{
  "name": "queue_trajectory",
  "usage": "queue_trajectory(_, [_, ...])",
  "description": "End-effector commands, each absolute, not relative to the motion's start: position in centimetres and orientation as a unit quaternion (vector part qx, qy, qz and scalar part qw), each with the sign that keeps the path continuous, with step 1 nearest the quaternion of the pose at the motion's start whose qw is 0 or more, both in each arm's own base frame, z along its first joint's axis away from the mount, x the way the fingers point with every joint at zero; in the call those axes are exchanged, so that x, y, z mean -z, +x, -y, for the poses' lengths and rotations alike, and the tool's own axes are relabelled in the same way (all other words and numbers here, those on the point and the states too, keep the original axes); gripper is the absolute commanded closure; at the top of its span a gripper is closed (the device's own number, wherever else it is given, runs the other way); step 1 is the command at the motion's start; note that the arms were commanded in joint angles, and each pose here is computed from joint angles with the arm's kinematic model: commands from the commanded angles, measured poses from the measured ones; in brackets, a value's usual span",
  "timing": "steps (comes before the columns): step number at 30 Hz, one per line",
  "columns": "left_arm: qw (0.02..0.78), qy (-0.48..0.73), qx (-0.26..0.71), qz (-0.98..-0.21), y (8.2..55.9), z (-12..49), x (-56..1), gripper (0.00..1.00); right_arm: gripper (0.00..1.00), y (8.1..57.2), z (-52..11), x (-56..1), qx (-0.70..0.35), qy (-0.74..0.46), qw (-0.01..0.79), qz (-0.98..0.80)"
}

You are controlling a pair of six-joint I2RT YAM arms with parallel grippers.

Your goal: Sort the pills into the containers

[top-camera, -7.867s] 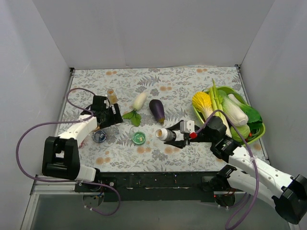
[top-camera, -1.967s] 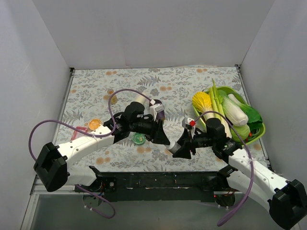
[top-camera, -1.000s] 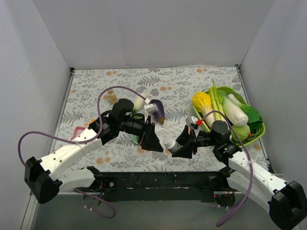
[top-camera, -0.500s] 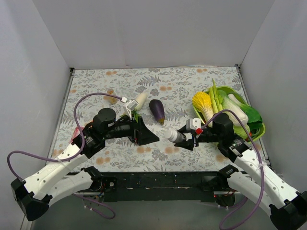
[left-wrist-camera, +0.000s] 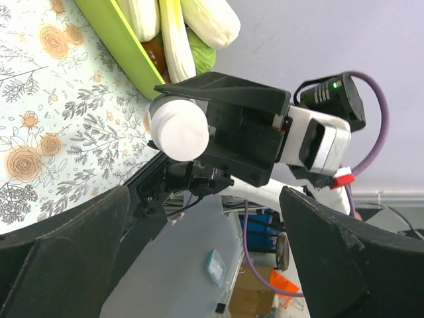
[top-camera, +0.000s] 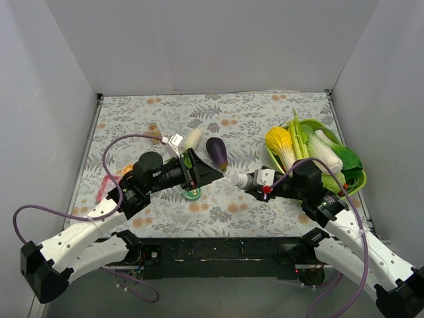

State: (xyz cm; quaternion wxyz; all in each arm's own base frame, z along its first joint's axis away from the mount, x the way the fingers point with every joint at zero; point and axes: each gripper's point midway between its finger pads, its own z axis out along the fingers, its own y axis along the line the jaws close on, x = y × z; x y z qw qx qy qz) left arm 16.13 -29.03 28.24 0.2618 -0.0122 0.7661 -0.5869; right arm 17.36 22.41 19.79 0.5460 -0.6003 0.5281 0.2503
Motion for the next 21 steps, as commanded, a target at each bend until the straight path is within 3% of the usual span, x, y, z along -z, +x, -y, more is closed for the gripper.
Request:
queue_trajectory(1, [0.262,-0.07,0.579,-0.768,17.9,29.1,-28.3,0.02,0.99,18.6,-22.2,-20.2,-0.209,-0.602,0.57,-0.518])
queue_trajectory(21, [0.251,-0.045,0.522,-0.814,19.7,31.9,-25.7,0.02,0.99,18.9,-22.6,-18.8,-0.203,-0.61,0.555,-0.528])
